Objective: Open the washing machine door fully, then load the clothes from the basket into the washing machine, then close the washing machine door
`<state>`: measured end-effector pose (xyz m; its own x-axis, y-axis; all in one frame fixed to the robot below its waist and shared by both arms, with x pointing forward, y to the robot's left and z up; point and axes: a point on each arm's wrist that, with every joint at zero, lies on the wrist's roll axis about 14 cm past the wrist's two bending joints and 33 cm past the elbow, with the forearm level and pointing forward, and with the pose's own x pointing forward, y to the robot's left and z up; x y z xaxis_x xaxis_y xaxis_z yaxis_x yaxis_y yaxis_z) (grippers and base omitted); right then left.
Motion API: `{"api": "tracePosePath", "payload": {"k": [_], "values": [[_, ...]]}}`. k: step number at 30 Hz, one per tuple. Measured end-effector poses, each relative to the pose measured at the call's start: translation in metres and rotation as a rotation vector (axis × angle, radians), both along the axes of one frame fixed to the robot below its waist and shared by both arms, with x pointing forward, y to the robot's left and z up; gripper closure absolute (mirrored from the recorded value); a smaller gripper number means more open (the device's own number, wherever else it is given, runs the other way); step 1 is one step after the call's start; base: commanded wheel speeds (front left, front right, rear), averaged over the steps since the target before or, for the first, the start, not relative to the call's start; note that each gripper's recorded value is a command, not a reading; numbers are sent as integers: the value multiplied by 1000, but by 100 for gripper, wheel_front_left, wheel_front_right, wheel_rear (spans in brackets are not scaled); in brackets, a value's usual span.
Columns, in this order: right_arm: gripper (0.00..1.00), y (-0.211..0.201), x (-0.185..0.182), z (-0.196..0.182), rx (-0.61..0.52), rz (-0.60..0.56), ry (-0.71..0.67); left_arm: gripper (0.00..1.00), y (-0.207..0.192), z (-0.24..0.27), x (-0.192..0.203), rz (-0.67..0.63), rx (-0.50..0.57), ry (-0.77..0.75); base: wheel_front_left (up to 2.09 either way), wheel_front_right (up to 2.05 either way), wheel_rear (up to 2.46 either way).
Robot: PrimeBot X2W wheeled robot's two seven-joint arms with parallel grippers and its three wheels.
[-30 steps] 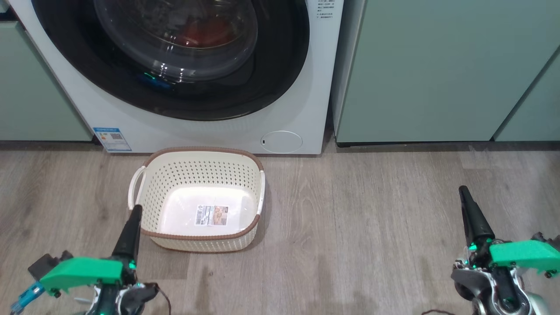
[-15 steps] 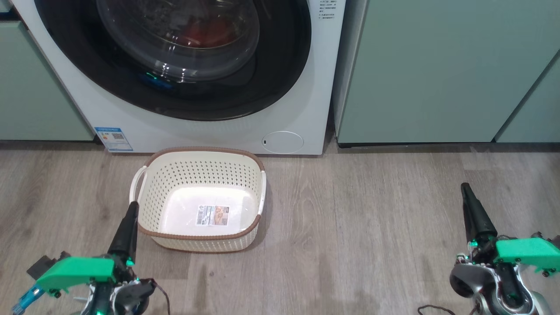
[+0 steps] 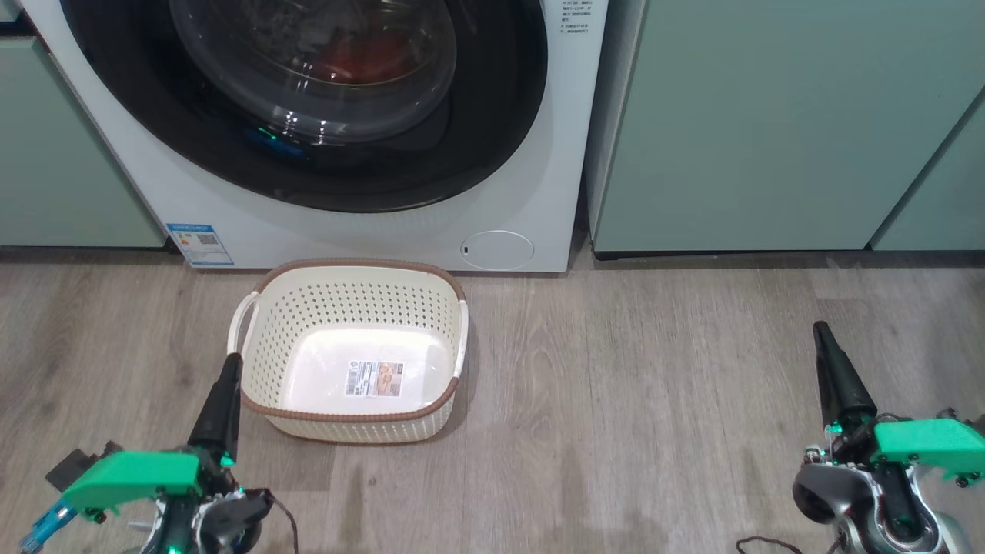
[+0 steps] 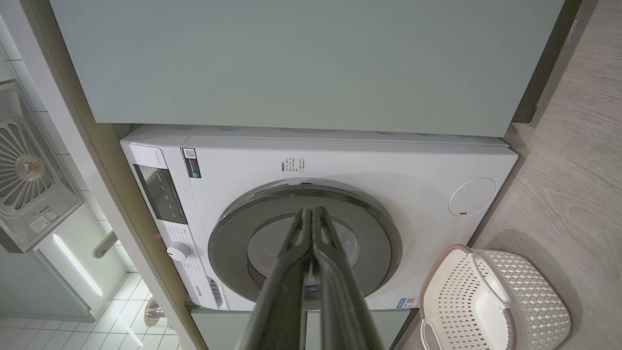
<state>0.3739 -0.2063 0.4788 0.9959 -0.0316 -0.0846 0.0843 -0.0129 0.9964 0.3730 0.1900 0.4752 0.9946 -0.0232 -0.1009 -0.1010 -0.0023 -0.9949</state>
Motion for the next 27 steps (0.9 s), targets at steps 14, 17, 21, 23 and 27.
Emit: {"api": "tracePosePath", "payload": {"k": [14, 17, 21, 23, 27], "values": [[100, 0, 0, 0, 0, 3, 0, 100, 1, 0, 0, 5, -4, 0, 0, 0, 0], [100, -1, 0, 0, 0, 2, 0, 100, 0, 0, 0, 2, -5, 0, 0, 0, 0], [100, -1, 0, 0, 0, 2, 0, 100, 0, 0, 0, 3, -7, -1, 0, 0, 0], [100, -1, 0, 0, 0, 1, 0, 100, 0, 0, 0, 4, -7, -1, 0, 0, 0], [100, -2, 0, 0, 0, -1, 0, 100, 1, 0, 0, 4, -7, -1, 0, 0, 0]]}}
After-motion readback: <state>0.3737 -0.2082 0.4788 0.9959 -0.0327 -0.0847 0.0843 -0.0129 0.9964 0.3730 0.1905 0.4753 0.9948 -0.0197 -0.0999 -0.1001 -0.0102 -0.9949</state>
